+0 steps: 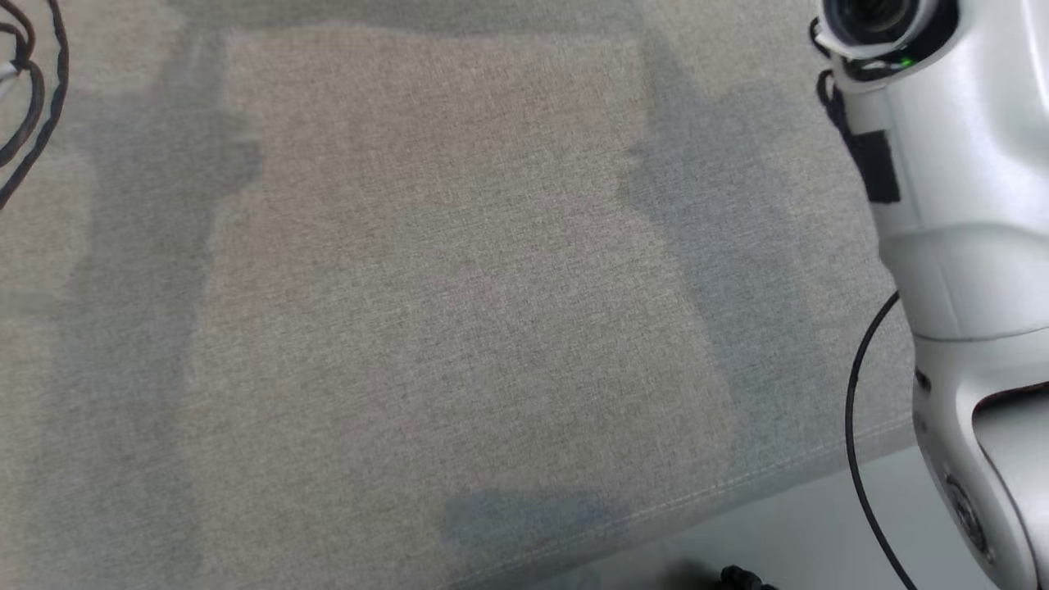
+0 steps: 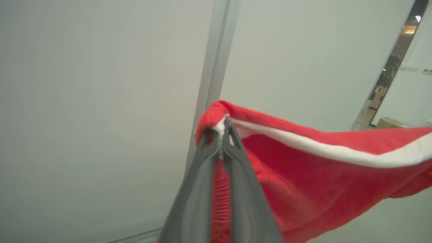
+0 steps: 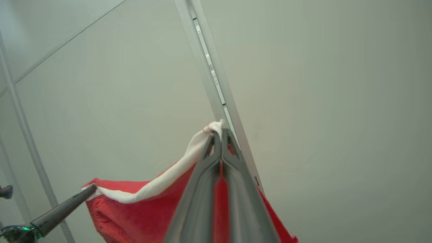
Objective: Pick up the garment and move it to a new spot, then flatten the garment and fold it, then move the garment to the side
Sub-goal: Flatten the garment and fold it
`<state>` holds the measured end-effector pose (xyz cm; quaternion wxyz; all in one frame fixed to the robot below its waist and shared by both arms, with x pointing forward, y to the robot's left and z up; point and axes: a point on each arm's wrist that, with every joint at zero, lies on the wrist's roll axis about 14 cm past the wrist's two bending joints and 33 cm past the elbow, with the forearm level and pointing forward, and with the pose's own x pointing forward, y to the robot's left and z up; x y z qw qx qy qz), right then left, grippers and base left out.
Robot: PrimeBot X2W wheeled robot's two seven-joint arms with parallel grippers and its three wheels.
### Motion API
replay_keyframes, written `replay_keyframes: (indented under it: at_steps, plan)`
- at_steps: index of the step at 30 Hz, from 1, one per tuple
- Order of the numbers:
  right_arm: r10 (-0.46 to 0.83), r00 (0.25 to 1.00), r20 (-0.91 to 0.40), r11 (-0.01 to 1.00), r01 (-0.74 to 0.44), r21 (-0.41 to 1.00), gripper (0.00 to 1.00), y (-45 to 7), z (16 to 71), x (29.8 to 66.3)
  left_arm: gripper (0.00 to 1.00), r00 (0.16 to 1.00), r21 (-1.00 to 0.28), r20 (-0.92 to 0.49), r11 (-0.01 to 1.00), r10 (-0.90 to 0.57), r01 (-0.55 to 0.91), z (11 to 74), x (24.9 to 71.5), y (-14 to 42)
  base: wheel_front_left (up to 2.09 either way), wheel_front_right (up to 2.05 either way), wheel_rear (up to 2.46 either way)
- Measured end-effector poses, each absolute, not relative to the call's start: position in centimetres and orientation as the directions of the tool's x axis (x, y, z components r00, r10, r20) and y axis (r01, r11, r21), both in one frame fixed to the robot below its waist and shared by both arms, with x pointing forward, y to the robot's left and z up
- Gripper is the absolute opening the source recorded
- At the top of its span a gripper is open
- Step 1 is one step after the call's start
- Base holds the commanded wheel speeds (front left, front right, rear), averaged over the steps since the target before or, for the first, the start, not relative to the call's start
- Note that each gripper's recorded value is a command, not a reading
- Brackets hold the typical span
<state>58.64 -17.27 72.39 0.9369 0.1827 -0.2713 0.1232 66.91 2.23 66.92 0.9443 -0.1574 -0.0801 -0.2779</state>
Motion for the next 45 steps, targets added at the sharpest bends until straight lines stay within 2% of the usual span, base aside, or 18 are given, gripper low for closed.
replay_keyframes:
  at_steps: [5,8,11,17,27,35,45]
  plan:
    - [0.155,0.906,0.393,0.905,-0.290,0.312,0.00,-16.7,63.6,59.7,0.00,0.866,-0.315,0.060,0.813,-0.497,0.489,56.2,69.4,2.9,0.00,0.00,0.00]
    - [0.158,0.942,0.295,0.900,-0.261,0.349,0.00,-16.5,58.4,59.1,0.00,0.855,-0.375,-0.041,0.801,-0.517,0.466,49.6,68.7,2.5,0.00,0.00,0.00]
    - [0.141,0.962,0.233,0.898,-0.223,0.379,0.00,-17.1,55.1,57.8,0.00,0.844,-0.443,-0.077,0.777,-0.531,0.448,45.8,67.4,2.3,0.00,0.00,0.00]
    - [0.117,0.972,0.204,0.909,-0.188,0.372,0.00,-18.2,53.1,54.9,0.00,0.859,-0.524,-0.051,0.746,-0.509,0.411,43.6,64.3,3.8,0.00,0.00,0.00]
    - [0.019,0.987,0.160,0.907,-0.084,0.414,0.00,-19.9,50.9,48.7,0.00,0.871,-0.490,-0.119,0.791,-0.477,0.367,40.1,53.5,6.8,0.00,0.00,0.00]
    - [-0.055,0.994,0.100,0.883,0.001,0.470,0.00,-20.8,49.8,42.5,0.00,0.890,-0.493,-0.127,0.807,-0.437,0.325,41.5,47.1,7.3,0.00,0.00,0.00]
    - [-0.078,0.989,0.124,0.884,0.011,0.468,0.00,-21.4,51.8,36.6,0.00,0.938,-0.528,-0.058,0.808,-0.341,0.261,45.7,41.5,8.3,0.00,0.00,0.00]
